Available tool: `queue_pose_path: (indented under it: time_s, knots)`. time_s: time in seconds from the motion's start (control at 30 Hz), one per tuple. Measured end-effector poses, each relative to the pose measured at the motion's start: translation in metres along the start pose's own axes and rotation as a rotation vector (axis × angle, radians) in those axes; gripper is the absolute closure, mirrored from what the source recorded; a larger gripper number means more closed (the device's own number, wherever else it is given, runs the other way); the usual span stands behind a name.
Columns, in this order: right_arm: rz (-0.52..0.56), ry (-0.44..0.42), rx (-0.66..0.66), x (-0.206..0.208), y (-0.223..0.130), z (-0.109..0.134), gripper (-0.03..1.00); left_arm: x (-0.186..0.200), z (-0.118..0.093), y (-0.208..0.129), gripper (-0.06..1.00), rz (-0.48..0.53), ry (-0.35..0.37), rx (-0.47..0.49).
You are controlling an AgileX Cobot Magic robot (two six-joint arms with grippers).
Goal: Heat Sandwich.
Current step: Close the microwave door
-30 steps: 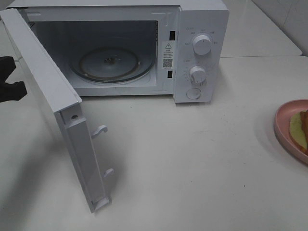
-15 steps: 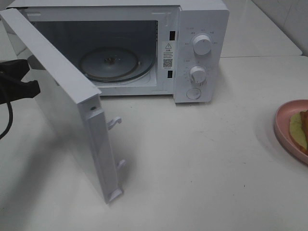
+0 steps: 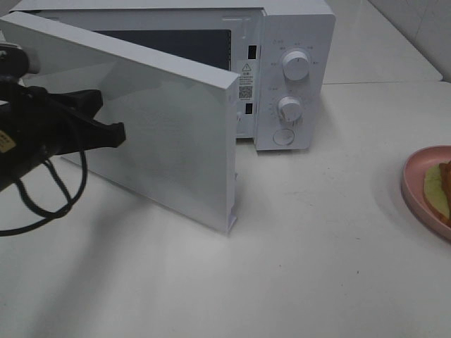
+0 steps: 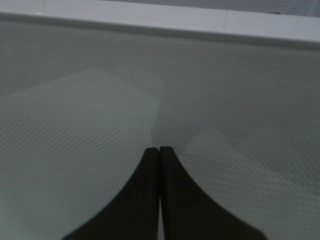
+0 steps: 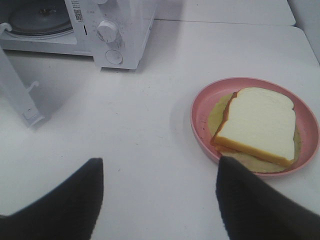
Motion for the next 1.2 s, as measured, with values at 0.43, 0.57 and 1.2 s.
queue_pose_path:
  time_s: [0.43,0.57,1.2]
  knots:
    - [-0.001,0.0,0.0,0.0,0.0,0.0,0.32,-0.026,-0.065,0.004,0.94,-0.039,0.167,0.023]
    - [-0.001,0.0,0.0,0.0,0.0,0.0,0.32,-0.035,-0.072,0.005,0.94,-0.05,0.203,0.032]
    - [-0.001,-0.002,0.001,0.0,0.0,0.0,0.32,-0.099,-0.104,0.003,0.94,-0.11,0.269,0.03]
Point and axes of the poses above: a point on each arm's last joint axis where the gripper is mounted, x pointing back along that axis away from the gripper, z along the wrist's bending axis when the last joint is at zero, y = z × x, the point moved 4 cm from there along -x, pointing out along that axis toward the gripper, and after that the axes turned 5 degrees about x, right-handed, at the moved point
